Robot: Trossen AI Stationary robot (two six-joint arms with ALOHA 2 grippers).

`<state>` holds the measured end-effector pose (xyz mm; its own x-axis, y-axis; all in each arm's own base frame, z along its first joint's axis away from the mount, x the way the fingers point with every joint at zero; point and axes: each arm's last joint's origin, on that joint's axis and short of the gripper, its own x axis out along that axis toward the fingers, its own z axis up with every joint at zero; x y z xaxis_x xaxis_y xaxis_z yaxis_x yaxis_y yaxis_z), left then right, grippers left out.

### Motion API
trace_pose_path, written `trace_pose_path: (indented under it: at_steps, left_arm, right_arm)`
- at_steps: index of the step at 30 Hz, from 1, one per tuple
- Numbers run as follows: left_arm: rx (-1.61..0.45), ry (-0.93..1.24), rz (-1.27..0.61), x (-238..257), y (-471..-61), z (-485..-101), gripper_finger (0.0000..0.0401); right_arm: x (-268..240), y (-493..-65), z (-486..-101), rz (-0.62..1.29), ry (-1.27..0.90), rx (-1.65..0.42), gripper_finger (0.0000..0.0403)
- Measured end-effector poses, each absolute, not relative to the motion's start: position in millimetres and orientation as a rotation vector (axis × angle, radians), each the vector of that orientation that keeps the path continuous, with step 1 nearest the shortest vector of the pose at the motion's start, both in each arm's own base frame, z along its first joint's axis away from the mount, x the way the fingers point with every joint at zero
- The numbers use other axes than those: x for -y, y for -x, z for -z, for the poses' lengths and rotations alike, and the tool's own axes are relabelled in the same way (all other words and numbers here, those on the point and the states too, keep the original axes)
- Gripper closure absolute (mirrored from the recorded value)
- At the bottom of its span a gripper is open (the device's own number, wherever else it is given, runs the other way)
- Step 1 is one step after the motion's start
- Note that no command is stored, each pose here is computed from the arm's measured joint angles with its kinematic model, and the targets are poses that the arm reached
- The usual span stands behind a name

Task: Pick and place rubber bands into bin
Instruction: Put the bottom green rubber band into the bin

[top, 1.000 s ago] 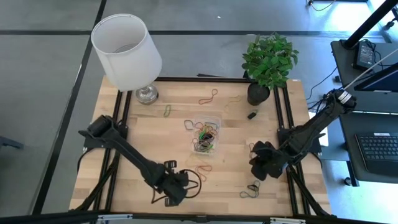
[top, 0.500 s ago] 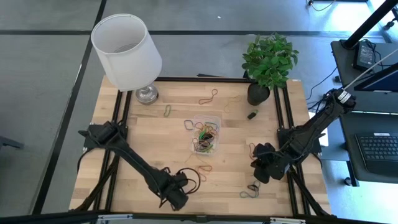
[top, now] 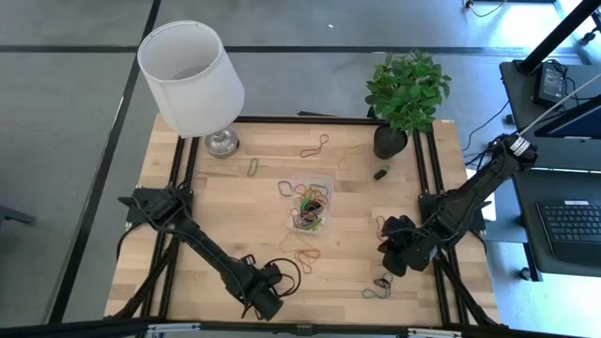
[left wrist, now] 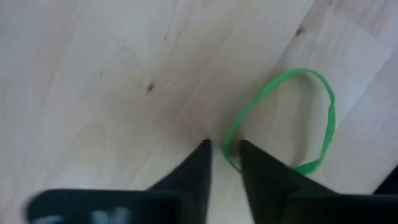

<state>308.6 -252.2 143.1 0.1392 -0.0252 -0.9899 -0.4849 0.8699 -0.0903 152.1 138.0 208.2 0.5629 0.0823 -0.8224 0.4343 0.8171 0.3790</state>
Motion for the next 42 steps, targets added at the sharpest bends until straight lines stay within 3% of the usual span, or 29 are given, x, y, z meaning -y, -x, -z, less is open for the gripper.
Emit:
trace_pose_path:
  at_steps: [2,5,14,25,31,42]
  left_arm:
    - [-1.419,0.424,-0.318,250.3,-309.1,-144.6,0.0375]
    - [-1.426,0.431,-0.266,248.6,-313.8,-153.3,0.0395]
    - [-1.253,0.347,-0.200,213.7,-332.1,-225.6,0.0398]
    - [-1.083,0.228,-0.190,105.7,-363.8,-292.2,0.0398]
    - [-1.054,0.138,-0.172,44.8,-386.6,-289.0,0.0398]
    - [-1.153,0.069,-0.026,-8.3,-424.0,-226.0,0.0398]
  right_arm:
    - [-138.0,-152.1,-208.2,0.222,-0.600,-0.964,0.0358]
    - [-138.0,-152.2,-208.2,0.223,-0.601,-0.963,0.0358]
    - [-138.0,-152.2,-208.1,0.209,-0.576,-0.965,0.0358]
    - [-138.4,-153.3,-208.7,0.203,-0.583,-0.957,0.0358]
    - [-138.6,-153.6,-208.9,0.202,-0.586,-0.954,0.0358]
    - [-136.7,-154.6,-209.4,0.242,-0.567,-0.900,0.0358]
